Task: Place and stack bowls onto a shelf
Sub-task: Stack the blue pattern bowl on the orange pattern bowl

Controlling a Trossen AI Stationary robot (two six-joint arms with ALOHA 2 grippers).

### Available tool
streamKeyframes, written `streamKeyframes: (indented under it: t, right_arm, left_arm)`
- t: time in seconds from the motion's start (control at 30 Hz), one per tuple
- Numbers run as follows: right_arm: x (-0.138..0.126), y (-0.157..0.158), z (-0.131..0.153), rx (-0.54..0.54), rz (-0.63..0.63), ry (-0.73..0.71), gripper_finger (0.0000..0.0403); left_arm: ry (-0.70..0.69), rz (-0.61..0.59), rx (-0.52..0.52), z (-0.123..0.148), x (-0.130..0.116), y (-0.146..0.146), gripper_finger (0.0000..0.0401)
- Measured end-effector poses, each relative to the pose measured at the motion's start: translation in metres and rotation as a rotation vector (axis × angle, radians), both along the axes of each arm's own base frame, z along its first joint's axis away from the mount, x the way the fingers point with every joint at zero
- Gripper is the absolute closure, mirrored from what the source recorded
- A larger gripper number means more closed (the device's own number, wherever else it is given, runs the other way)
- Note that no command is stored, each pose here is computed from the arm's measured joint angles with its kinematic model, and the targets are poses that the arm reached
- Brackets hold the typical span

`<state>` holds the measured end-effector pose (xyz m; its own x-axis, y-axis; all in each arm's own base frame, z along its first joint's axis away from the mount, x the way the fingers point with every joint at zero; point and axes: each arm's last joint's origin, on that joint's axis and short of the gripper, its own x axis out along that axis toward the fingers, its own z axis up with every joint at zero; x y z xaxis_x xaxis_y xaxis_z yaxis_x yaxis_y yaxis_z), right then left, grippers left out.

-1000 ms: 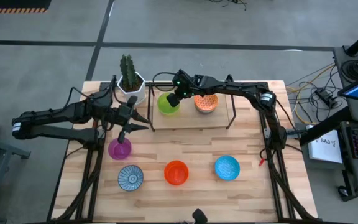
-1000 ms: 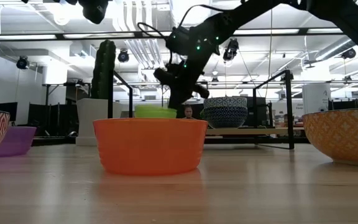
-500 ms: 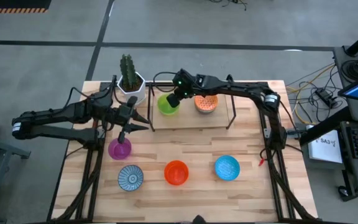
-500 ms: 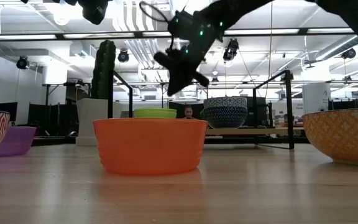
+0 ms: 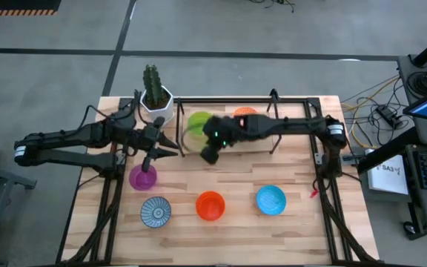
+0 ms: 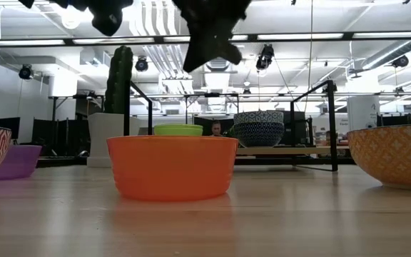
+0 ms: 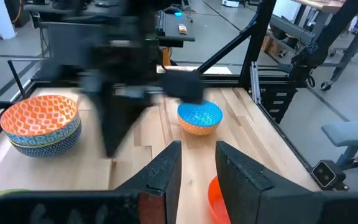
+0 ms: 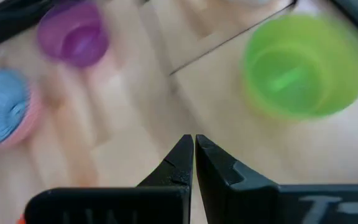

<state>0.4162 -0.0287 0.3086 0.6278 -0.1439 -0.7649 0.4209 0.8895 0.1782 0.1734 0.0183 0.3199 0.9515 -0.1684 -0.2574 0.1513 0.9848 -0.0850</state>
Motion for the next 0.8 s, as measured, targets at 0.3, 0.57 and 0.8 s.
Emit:
streamKeyframes:
  t: [0.3, 0.57, 0.8]
  right_arm:
    - [-0.021, 0.071, -0.012, 0.207, -0.076, 0.214, 0.0382]
    - [-0.052, 0.106, -0.021, 0.312, -0.276, 0.482, 0.0275]
    - [-0.066, 0.127, -0.025, 0.401, -0.42, 0.584, 0.0196]
  left_arm:
    - [0.029, 0.012, -0.049, -0.005, 0.002, 0.0, 0.032]
    - [0.035, 0.012, -0.05, -0.006, 0.004, 0.001, 0.032]
    - [0.035, 0.013, -0.05, -0.006, 0.004, 0.001, 0.032]
